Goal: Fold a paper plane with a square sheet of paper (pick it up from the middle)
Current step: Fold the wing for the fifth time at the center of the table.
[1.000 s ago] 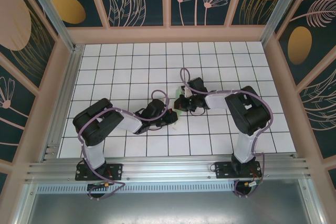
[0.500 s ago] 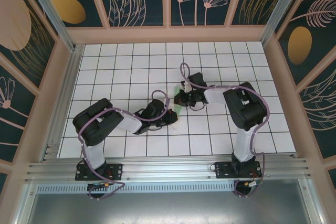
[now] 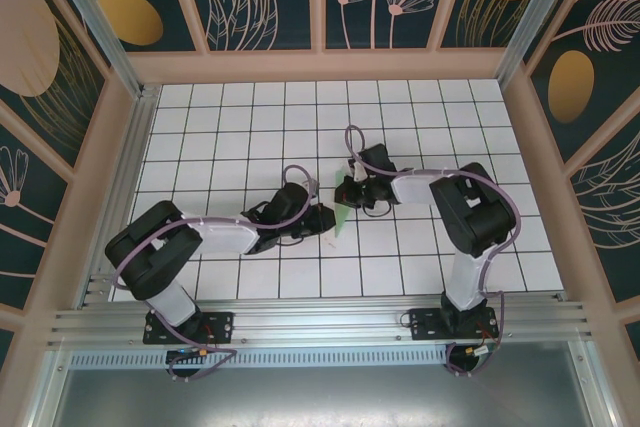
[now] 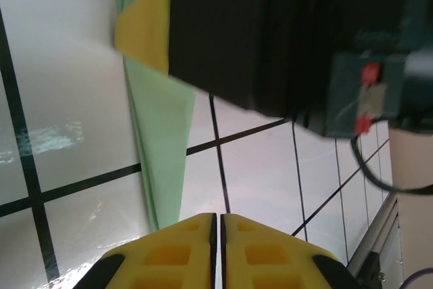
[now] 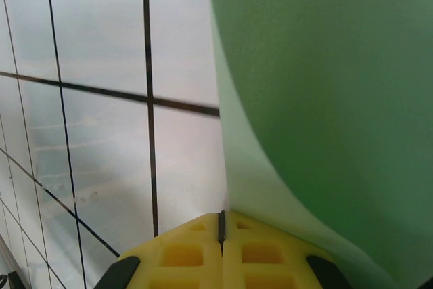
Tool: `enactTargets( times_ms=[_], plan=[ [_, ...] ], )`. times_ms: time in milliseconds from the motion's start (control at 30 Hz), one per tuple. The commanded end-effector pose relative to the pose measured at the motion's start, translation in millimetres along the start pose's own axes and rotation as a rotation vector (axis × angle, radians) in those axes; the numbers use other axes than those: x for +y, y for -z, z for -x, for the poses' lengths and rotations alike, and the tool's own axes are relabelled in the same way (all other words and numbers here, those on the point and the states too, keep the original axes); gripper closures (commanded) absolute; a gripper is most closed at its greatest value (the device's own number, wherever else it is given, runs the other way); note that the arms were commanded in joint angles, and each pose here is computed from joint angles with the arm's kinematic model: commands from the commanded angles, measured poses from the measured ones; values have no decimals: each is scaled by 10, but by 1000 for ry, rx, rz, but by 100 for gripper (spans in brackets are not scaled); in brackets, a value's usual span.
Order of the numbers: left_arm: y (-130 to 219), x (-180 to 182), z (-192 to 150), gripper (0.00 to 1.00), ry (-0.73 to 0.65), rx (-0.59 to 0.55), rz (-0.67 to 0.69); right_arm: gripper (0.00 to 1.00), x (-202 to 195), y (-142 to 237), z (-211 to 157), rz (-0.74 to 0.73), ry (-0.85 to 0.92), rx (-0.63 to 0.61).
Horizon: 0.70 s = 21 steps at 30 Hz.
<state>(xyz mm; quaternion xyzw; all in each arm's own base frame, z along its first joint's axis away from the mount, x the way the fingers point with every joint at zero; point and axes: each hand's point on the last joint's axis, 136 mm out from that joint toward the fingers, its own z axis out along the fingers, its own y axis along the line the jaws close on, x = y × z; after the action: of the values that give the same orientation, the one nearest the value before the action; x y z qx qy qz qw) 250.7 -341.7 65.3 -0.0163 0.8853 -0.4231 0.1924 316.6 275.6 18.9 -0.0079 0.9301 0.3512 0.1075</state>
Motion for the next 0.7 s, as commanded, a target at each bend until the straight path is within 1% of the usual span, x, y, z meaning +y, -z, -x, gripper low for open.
enactTargets(
  times_ms=[0,133,167,233,467,667],
  plan=[
    [-10,87,-17,86,15,-14,33,94,-90,81,-184,-55,-86,5],
    [-139,28,-76,86,18,24,20,94,41,82,-290,-30,-96,9],
    [-203,105,-128,87,24,40,45,94,51,73,-299,-27,-99,10],
    [-252,137,-172,87,29,54,58,94,50,58,-308,-25,-106,13],
    [-267,340,-277,92,41,75,124,94,48,38,-291,-23,-111,13],
    [-311,420,-397,92,45,121,150,94,45,43,-279,-21,-109,11]
  ],
)
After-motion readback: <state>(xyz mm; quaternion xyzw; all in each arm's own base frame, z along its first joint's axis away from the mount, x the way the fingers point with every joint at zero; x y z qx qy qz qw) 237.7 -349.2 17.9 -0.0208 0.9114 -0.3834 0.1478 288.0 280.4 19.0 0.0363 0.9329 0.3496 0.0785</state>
